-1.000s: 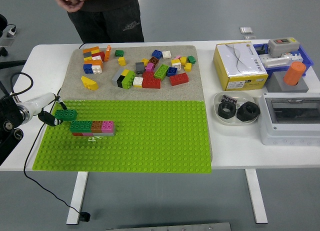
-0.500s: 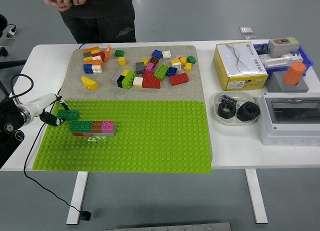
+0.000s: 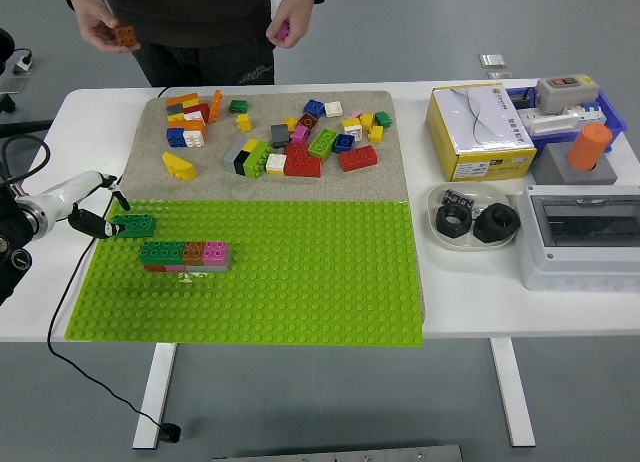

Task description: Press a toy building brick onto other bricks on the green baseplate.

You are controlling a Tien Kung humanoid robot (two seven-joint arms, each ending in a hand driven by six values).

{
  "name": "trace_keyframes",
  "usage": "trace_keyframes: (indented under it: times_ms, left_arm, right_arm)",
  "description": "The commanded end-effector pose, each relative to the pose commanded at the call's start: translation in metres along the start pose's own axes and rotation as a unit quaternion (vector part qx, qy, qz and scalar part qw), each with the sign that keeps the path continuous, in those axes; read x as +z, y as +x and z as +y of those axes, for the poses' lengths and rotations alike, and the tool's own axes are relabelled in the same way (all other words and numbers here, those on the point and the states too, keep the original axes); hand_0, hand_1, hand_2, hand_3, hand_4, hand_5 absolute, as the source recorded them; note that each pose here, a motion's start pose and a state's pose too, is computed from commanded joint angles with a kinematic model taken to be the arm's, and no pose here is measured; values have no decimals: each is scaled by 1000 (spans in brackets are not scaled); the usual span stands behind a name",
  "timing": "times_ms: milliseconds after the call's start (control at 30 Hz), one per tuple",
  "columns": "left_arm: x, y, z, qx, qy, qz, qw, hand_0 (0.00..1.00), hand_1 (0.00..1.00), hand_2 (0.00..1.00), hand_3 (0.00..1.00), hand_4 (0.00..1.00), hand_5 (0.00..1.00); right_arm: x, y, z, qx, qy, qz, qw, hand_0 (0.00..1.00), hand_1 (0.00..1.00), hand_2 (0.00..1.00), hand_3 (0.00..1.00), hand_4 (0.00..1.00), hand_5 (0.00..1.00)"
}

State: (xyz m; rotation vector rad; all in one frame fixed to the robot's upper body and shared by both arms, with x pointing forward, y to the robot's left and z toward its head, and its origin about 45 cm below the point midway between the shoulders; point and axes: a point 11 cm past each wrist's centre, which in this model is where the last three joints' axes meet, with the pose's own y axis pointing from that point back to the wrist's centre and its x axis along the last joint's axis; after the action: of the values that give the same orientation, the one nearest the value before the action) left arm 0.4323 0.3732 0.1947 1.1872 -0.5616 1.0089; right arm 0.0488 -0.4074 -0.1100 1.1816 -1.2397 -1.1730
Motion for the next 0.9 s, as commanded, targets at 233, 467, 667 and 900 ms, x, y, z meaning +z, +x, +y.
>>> trace_keyframes:
  times_ms: [233,467,667,900]
  left_arm:
    - [-1,8,6,-4,-1,-4,1000,994,998,991,449,753,2]
    - [0,7,4,0,-6,-2,1000,993,998,998,760,619,2]
    - [-1,1,3,-6,-4,-7,1000,992,998,998,825,695,2]
    - [-3,-10,1,-27,9,-19,999,998,998,998,855,752,2]
  right_arm:
    - [3,3,0,2,-1,-3,1000,682,649,664,885,600,998]
    - [4,1,0,0,-6,2,1000,684,649,665,887,600,998]
    - [5,1,0,0,-8,3,1000,684,650,666,887,601,998]
    - [5,2,0,0,-7,4,1000,683,650,665,887,601,998]
